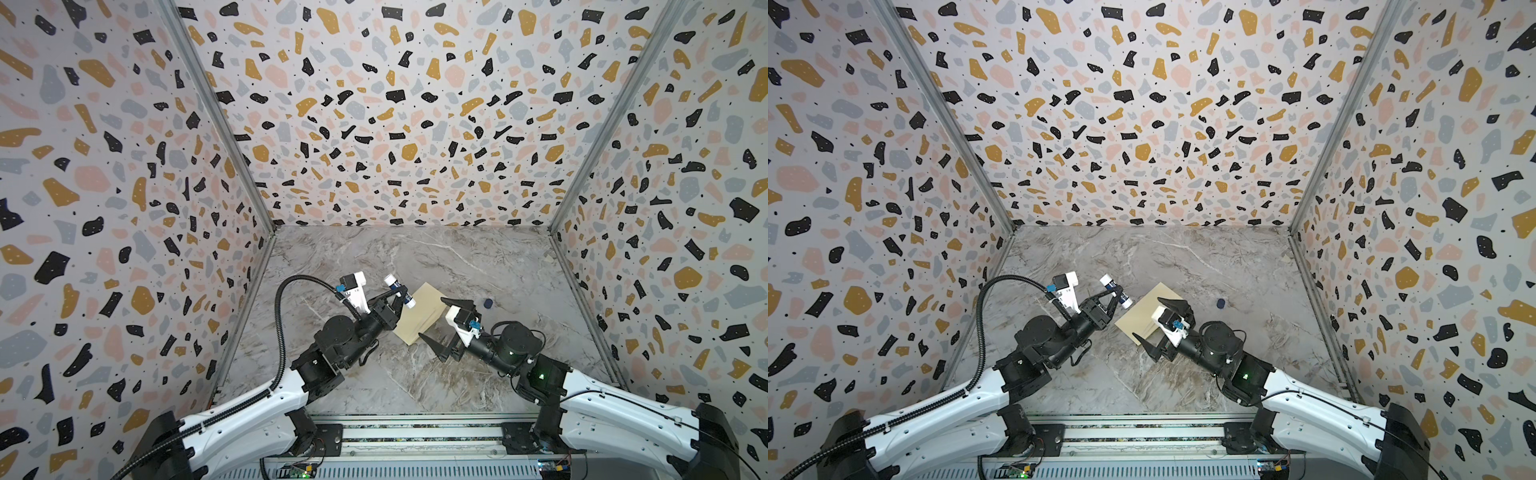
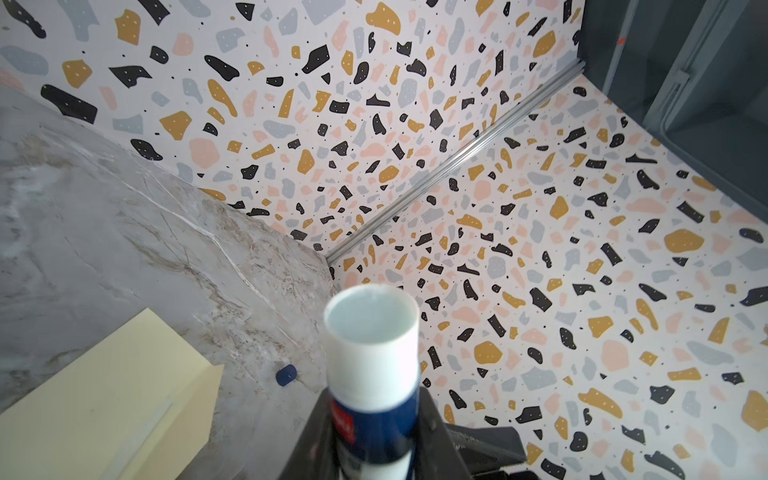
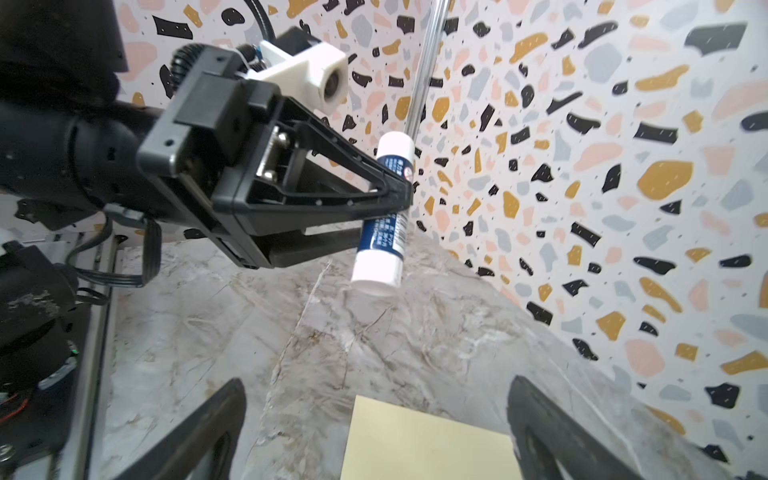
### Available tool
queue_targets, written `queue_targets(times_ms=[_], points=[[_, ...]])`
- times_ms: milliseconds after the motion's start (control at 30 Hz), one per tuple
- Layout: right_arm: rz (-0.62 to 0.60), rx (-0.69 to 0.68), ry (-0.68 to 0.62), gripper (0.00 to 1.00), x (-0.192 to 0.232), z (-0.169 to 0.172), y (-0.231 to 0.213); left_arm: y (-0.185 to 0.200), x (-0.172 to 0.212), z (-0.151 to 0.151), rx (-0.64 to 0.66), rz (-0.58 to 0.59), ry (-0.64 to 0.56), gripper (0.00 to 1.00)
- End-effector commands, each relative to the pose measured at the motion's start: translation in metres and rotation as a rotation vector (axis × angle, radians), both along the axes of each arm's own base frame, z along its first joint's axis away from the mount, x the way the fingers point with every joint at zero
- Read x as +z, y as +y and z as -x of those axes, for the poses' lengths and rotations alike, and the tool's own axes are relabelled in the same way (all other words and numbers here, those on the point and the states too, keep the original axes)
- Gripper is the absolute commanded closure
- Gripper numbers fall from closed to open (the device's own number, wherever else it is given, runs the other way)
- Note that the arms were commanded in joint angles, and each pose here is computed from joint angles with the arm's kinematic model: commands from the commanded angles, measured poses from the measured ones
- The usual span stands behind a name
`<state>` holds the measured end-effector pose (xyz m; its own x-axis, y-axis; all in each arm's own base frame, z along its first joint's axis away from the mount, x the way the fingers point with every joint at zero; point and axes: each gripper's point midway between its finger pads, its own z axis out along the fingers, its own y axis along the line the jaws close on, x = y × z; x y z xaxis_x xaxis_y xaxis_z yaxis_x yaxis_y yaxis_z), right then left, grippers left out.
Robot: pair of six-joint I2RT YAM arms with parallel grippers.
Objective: Place the letter into the envelope and seal it
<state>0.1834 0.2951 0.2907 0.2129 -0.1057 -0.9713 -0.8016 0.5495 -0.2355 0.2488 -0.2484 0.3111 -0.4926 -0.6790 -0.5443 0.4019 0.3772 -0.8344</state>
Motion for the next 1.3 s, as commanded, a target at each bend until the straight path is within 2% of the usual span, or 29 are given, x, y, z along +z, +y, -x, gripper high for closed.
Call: queue_targets(times_ms=[0,367,667,1267], points=[[-0.135,-0.108,-0.179,0.06,0.043,-0.005,-0.008,0.005,0.034,-0.002,0.014,0.145,-0.015,1.0],[-0.149,-0.179,-0.228,0.22,0.039,-0.014,0.01,0.009,0.035,-0.001,0.02,0.176,-0.007,1.0],[-0.155,-0.166,-0.22,0.38,0.035,-0.016,0.025,0.01,0.035,-0.001,0.022,0.175,-0.008,1.0],[-0.174,-0.184,-0.223,0.55,0.039,-0.024,0.041,0.013,0.033,0.001,0.021,0.177,-0.01,1.0]])
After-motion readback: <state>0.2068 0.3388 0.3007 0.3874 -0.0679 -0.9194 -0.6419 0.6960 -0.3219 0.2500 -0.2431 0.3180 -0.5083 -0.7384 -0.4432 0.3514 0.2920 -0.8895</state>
